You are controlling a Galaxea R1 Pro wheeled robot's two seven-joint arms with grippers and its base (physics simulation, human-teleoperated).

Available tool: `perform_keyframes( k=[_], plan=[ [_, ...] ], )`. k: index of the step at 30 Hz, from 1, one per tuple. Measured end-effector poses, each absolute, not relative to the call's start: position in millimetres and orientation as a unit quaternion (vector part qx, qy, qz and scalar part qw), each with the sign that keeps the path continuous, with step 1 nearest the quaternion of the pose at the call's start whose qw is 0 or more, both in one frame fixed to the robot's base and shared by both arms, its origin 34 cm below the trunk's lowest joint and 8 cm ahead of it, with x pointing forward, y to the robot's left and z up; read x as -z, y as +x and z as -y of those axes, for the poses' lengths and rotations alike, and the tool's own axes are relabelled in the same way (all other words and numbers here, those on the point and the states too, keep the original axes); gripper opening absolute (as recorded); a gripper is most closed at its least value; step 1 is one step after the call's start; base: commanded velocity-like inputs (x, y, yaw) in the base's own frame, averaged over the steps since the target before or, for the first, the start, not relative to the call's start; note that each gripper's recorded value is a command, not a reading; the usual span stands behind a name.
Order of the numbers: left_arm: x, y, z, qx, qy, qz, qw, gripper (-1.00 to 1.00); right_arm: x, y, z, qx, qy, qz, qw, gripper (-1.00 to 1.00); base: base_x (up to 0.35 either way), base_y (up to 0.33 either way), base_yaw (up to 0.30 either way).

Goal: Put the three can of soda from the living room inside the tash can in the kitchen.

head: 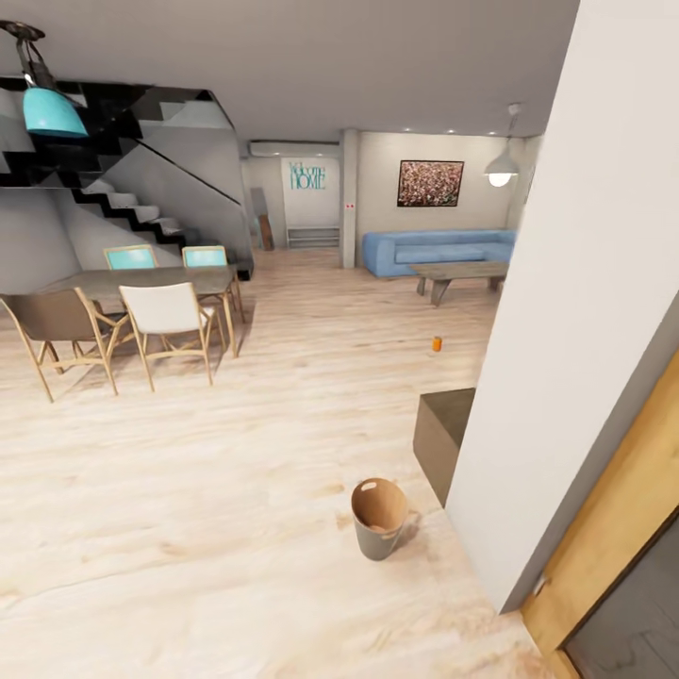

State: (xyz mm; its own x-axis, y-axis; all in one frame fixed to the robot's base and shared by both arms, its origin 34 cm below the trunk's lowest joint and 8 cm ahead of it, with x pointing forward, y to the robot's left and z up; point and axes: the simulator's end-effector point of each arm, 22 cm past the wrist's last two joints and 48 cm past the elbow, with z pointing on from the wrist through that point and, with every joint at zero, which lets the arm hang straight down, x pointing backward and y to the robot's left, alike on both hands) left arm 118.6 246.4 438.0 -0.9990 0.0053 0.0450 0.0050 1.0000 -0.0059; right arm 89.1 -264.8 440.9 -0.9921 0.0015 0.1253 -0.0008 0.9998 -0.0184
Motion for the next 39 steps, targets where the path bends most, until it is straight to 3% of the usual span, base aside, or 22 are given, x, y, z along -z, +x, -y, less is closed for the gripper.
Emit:
perform_keyframes(
  k=[26, 39],
  plan=[
    [-437.9, 120.0, -246.3, -0.003, -0.003, 1.0, 0.019, 1.0, -440.9, 89.1, 264.8, -0.009, 0.0, 0.998, 0.063, 1.0, 0.333, 0.0, 0.0],
    [-437.8, 121.2, -246.2, -0.003, -0.003, 1.0, 0.018, 1.0, -440.9, 89.1, 264.8, -0.009, -0.001, 0.998, 0.063, 1.0, 0.123, 0.0, 0.0]
  ],
)
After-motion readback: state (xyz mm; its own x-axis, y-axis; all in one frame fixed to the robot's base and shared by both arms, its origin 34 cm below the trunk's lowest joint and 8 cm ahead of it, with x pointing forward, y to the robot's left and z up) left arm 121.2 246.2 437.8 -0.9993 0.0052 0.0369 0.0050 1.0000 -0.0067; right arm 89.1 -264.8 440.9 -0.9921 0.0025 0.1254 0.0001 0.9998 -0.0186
